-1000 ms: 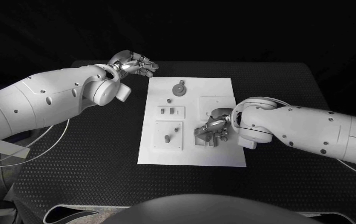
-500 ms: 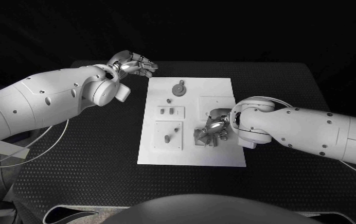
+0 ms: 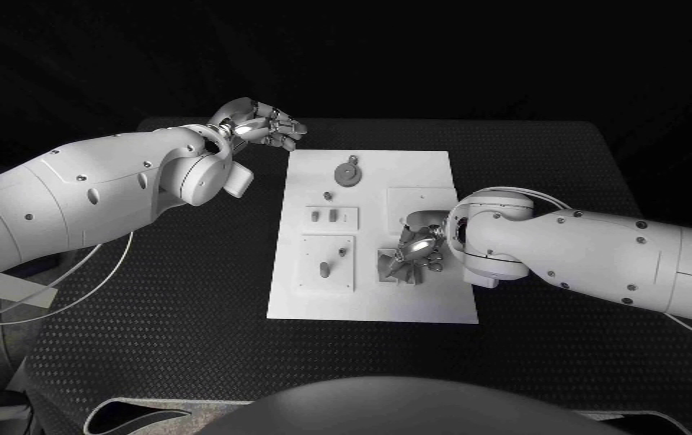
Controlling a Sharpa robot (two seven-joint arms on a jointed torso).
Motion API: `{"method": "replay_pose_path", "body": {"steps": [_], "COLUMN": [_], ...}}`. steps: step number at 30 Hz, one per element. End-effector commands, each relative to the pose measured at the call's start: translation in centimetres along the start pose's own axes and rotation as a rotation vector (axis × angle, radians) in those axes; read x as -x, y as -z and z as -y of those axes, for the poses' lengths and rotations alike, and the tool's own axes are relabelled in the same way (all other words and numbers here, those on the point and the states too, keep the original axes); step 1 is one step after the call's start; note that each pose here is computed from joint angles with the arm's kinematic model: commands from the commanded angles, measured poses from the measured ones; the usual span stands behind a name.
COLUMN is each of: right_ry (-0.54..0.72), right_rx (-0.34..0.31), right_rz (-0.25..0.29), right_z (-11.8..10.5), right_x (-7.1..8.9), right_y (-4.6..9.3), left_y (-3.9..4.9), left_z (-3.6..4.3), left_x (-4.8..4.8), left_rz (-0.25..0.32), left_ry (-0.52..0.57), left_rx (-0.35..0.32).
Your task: Assemble the parts on the task board
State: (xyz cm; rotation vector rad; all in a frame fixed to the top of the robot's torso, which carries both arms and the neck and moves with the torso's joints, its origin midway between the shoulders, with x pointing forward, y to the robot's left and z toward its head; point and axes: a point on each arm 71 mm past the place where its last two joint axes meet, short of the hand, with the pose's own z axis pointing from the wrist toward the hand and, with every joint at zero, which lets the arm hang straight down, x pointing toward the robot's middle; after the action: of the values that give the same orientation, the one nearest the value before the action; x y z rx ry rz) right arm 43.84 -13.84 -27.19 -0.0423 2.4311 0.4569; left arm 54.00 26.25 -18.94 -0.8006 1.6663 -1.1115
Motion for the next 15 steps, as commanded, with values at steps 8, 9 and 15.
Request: {"method": "replay_pose_path", "body": {"steps": [8,9,15], "right_ry": [0.005,0.002,-0.022], "right_rx": [0.020,0.024,0.038], "right_rz": [0.059,0.064,0.098], "right_z": [0.69,0.75,1.07], "right_x": [0.14,0.17,0.39], "right_y": [0.26,0.32,0.84], "left_y": [-0.04,-0.04,-0.03], "left_z": [0.15,0.15,0.13], "left_x": [-0.15,-0.15,-0.13], "left_rz": [-0.013,-0.013,-0.013], "left_ry": [-0.001,-0.001,-0.001], "left_rx": [-0.009,-0.008,-0.007]}}
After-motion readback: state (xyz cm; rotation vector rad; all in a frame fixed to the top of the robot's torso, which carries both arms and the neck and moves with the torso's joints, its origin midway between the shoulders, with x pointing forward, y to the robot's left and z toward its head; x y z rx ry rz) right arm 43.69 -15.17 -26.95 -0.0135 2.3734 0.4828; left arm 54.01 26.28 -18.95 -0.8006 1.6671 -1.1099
